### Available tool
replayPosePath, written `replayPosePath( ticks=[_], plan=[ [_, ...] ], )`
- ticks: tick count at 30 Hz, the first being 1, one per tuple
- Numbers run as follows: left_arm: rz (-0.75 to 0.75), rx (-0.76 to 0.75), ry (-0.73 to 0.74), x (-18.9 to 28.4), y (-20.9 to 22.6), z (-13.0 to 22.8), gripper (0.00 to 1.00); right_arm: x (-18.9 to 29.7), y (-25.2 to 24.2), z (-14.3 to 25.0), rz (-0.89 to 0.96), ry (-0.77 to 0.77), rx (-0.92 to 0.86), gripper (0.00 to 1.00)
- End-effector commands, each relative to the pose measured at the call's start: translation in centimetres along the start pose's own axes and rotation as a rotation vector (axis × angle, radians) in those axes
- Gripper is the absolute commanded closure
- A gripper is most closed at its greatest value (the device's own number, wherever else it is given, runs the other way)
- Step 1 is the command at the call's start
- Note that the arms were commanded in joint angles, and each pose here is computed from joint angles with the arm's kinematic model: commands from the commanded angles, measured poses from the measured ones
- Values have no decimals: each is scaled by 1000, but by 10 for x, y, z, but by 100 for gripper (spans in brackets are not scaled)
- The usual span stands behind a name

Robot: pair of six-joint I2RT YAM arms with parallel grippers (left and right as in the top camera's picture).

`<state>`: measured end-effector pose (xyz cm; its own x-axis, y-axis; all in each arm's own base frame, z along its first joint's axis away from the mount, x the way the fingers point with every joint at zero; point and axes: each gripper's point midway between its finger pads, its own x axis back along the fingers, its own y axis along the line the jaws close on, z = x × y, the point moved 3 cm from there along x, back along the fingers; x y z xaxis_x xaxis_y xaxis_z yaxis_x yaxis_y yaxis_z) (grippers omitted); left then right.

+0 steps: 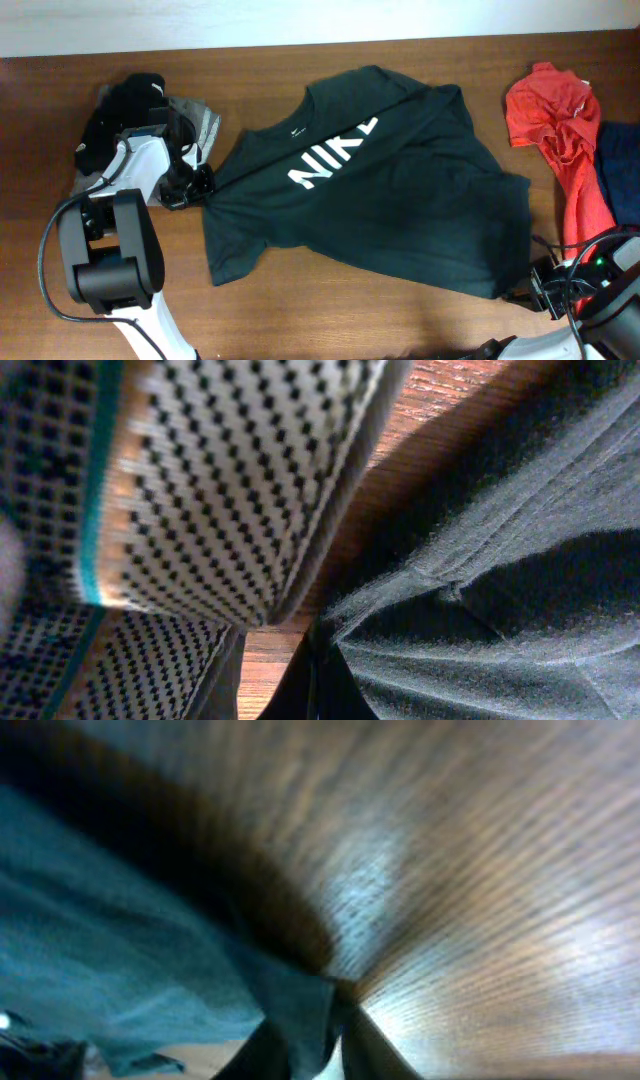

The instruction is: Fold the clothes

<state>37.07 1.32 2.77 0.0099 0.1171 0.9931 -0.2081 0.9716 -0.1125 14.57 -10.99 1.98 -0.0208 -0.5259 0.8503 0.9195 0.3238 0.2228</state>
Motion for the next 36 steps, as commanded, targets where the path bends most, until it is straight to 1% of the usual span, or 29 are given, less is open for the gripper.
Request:
replayPosePath(
  ticks=[1,3,5,6,7,8,10,13,17,20,21,23,24,25,27,28,29,31,32,36],
  plan=[
    [2,-21,14,-6,0,3,100,6,4,-11,-10,-59,47,96],
    [20,-23,7,1,-3,2,100,32,16,-13,-39,-151,87,96],
    [85,-32,-9,22,-15,-1,100,65,36,-8,-113,-257,163,96],
    [126,-57,-27,37,-22,-2,100,81,46,-4,-148,-309,212,96],
    [163,-90,-57,55,-30,-4,100,107,58,3,-188,-396,266,96],
    [181,-112,-110,80,-35,-7,100,132,67,13,-214,-483,309,96],
    [189,-132,-210,118,-40,-9,100,167,79,33,-252,-583,353,96],
    [203,-191,-345,164,-46,-3,100,194,95,58,-288,-650,427,96],
    [207,-223,-485,212,-49,10,100,207,116,80,-288,-668,528,96],
    [224,-258,-646,269,-56,21,100,242,136,100,-302,-755,623,96],
    [235,-277,-730,300,-59,28,100,259,143,112,-313,-796,652,96],
    [241,-323,-969,385,-66,47,100,304,155,143,-357,-910,685,96],
    [237,-337,-1066,419,-68,57,100,322,158,156,-377,-960,694,96],
    [232,-346,-1138,444,-69,66,100,330,160,163,-385,-984,702,96],
    [234,-376,-1318,505,-72,95,100,367,165,193,-427,-1097,736,96],
    [237,-399,-1449,548,-73,124,100,385,166,210,-439,-1164,757,96],
    [239,-411,-1522,570,-73,143,100,397,164,221,-438,-1211,745,96],
    [226,-414,-1603,593,-70,172,100,412,157,233,-411,-1282,709,96],
    [218,-405,-1612,596,-67,180,100,416,155,235,-401,-1300,697,96],
    [188,-362,-1576,588,-60,189,100,417,150,238,-388,-1298,660,96]
  ],
)
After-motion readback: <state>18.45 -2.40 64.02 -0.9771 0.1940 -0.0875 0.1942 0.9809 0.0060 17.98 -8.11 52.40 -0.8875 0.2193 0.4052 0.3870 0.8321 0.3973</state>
